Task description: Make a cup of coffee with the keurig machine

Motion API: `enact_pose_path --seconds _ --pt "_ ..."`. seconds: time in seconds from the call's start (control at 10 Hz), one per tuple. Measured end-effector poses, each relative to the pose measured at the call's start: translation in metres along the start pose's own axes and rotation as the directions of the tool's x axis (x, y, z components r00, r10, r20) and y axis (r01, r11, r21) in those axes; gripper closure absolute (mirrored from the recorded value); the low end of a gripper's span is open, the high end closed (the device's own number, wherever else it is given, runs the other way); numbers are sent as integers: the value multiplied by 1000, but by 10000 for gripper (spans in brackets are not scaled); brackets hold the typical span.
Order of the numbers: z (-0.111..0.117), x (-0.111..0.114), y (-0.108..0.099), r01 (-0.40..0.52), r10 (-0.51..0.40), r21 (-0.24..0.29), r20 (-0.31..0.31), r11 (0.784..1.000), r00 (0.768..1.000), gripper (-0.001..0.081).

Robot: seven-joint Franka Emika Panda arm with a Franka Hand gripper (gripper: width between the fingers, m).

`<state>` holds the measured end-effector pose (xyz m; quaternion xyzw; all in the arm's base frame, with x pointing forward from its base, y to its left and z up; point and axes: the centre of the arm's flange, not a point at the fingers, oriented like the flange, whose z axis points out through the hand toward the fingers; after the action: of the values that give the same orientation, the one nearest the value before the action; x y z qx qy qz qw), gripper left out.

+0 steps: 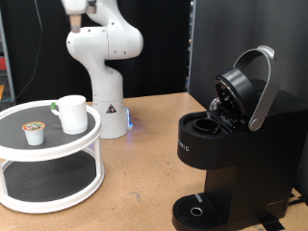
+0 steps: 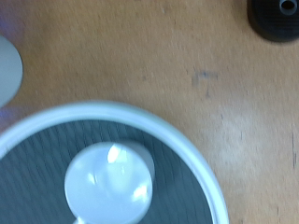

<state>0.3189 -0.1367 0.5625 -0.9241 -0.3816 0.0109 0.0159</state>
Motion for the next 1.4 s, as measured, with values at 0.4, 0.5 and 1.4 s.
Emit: enact_pose_path --seconds 0.4,0.5,1.4 --pt "6 -14 19 1 -1 -7 -1 1000 1000 -2" --pt "8 -15 22 -3 3 -19 -14 1000 1000 -2" --pt "55 -61 85 -2 3 -55 18 999 1000 -2"
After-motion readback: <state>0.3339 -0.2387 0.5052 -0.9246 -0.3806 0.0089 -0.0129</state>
